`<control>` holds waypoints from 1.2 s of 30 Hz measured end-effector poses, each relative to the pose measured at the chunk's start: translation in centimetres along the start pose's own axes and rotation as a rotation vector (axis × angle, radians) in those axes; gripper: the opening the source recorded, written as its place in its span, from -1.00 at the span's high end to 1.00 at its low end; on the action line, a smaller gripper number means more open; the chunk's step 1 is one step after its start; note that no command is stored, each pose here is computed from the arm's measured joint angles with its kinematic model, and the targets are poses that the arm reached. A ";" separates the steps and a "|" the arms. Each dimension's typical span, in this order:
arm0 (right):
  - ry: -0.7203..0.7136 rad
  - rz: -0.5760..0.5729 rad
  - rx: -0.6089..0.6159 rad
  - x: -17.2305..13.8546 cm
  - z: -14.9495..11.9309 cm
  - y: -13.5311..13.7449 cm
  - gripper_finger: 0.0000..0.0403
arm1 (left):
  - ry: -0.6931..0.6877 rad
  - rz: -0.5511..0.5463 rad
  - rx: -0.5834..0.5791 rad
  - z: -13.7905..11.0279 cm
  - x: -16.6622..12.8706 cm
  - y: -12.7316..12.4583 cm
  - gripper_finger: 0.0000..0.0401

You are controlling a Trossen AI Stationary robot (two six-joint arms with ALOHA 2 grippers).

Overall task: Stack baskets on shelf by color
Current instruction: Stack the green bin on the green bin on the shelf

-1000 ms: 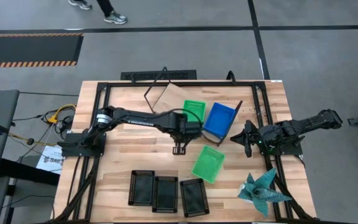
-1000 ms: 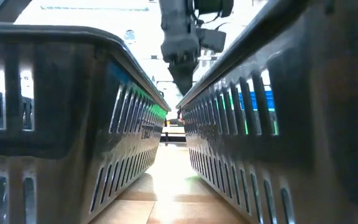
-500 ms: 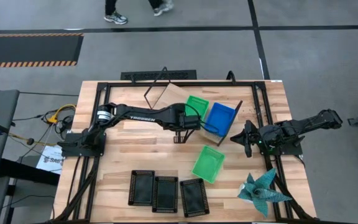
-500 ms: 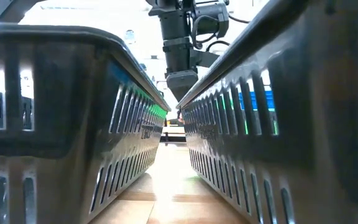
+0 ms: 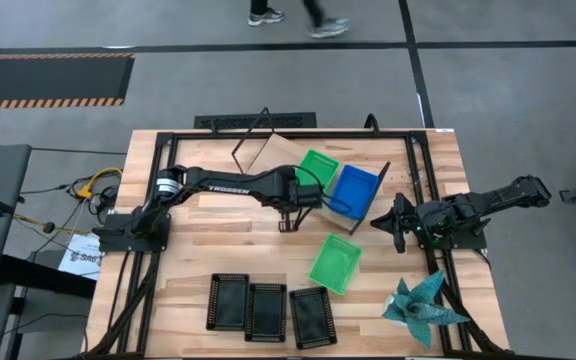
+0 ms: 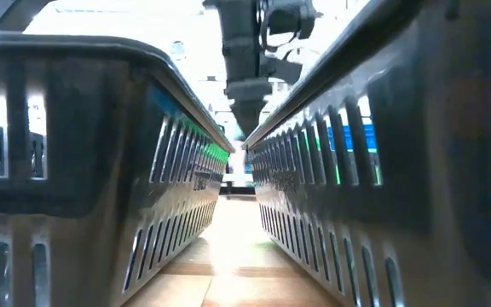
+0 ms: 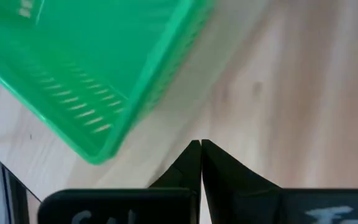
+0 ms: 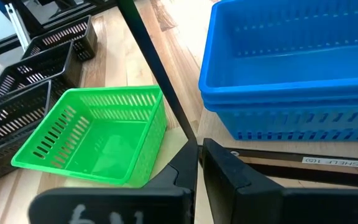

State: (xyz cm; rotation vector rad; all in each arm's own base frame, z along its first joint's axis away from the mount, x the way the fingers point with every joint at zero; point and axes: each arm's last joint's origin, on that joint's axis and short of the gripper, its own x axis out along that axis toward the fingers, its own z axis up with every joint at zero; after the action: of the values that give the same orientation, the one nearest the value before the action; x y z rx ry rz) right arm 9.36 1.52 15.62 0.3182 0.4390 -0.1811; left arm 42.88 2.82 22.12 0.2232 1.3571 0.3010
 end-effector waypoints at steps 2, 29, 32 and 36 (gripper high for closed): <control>0.000 0.000 -0.002 0.0 0.0 0.0 0.75 | -0.016 -0.004 0.019 0.3 -1.2 -0.9 1.00; 0.000 0.002 0.027 0.1 0.0 0.0 0.75 | -0.372 -0.283 0.332 3.1 -2.1 -16.6 0.02; 0.004 0.000 0.027 0.1 0.0 0.0 0.75 | -0.383 -0.286 0.314 3.1 -2.3 -16.8 0.02; 0.010 -0.004 0.025 0.2 0.0 0.0 0.75 | -0.376 -0.286 0.318 3.0 -2.3 -16.9 0.02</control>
State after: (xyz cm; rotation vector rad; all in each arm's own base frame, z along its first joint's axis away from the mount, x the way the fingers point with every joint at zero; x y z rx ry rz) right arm 9.49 1.55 15.53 0.3428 0.4481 -0.1892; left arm 46.78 -13.86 19.31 0.3284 1.0397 -0.1928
